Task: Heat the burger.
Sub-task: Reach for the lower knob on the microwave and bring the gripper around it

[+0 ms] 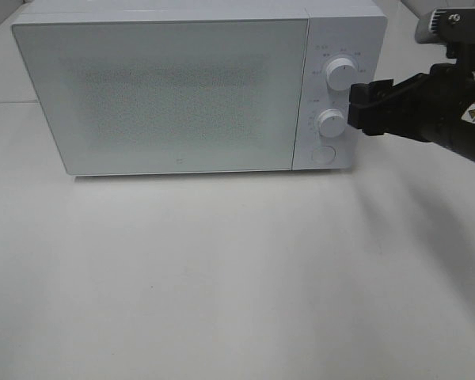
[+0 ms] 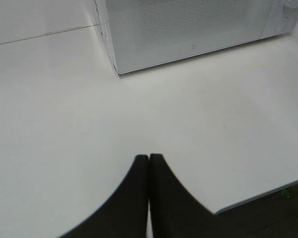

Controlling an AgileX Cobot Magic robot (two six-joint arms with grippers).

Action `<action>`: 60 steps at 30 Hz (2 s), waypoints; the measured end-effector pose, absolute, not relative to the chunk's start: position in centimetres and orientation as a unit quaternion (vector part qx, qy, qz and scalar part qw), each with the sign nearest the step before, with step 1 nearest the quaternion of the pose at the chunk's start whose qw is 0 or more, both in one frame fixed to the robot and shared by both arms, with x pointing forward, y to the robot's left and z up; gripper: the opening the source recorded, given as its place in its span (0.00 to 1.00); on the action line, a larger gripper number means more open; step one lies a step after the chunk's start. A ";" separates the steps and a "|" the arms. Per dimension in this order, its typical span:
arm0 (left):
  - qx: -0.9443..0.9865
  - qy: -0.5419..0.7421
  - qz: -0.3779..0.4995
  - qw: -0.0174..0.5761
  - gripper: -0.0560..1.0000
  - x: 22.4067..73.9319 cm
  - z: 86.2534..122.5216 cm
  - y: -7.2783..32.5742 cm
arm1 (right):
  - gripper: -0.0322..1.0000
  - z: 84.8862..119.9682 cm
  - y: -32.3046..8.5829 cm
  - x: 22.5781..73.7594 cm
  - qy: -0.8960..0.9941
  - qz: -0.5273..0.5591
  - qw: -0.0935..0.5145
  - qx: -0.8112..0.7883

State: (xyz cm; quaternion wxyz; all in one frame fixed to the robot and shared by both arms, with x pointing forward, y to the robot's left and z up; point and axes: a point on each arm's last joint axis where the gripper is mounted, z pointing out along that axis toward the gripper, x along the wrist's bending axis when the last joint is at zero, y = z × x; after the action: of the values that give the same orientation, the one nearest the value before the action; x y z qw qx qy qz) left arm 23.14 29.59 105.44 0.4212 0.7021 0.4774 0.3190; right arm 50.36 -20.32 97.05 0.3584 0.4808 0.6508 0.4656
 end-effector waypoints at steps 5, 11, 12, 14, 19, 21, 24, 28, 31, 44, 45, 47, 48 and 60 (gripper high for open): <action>0.702 0.477 0.319 0.421 0.05 23.1 105.4 29.6 | 0.73 96.0 -18.6 50.1 0.663 0.452 0.377 0.463; 0.702 0.477 0.319 0.421 0.05 23.1 105.4 29.6 | 0.73 94.3 -18.1 50.8 0.646 0.452 0.395 0.472; 0.702 0.477 0.319 0.421 0.05 23.1 105.4 29.6 | 0.73 94.0 -18.1 51.0 0.641 0.454 0.400 0.472; 0.702 0.477 0.319 0.421 0.05 23.1 105.4 29.6 | 0.73 93.7 -18.1 51.2 0.631 0.460 0.408 0.472; 0.702 0.477 0.319 0.421 0.05 23.1 105.4 29.6 | 0.73 92.8 -18.1 51.6 0.623 0.462 0.421 0.470; 0.702 0.477 0.319 0.421 0.05 23.1 105.4 29.6 | 0.73 91.9 -18.1 51.8 0.620 0.460 0.432 0.466; 0.702 0.477 0.319 0.421 0.05 23.1 105.4 29.6 | 0.73 91.3 -18.1 52.0 0.617 0.462 0.441 0.459; 0.702 0.477 0.319 0.421 0.05 23.1 105.4 29.6 | 0.73 90.6 -17.8 52.0 0.627 0.465 0.440 0.443; 0.702 0.477 0.319 0.421 0.05 23.1 105.4 29.6 | 0.73 89.7 -17.3 52.0 0.647 0.465 0.429 0.425; 0.702 0.477 0.319 0.421 0.05 23.1 105.4 29.6 | 0.73 88.3 -16.8 53.3 0.644 0.459 0.426 0.439; 0.702 0.477 0.319 0.421 0.05 23.1 105.4 29.6 | 0.73 88.4 -16.7 53.5 0.641 0.461 0.428 0.440; 0.702 0.477 0.319 0.421 0.05 23.1 105.4 29.6 | 0.73 88.5 -16.7 53.7 0.639 0.463 0.430 0.440; 0.702 0.477 0.319 0.421 0.05 23.1 105.4 29.6 | 0.73 88.7 -16.6 54.0 0.633 0.465 0.433 0.442; 0.702 0.477 0.319 0.421 0.05 23.1 105.4 29.6 | 0.73 89.1 -16.4 54.5 0.623 0.472 0.438 0.444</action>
State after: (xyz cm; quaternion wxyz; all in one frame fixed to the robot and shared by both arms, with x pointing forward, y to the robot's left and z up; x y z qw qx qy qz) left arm 23.14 29.59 105.44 0.4212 0.7021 0.4774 0.3190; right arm 54.49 -16.39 89.07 0.4381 0.4438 0.6235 0.4716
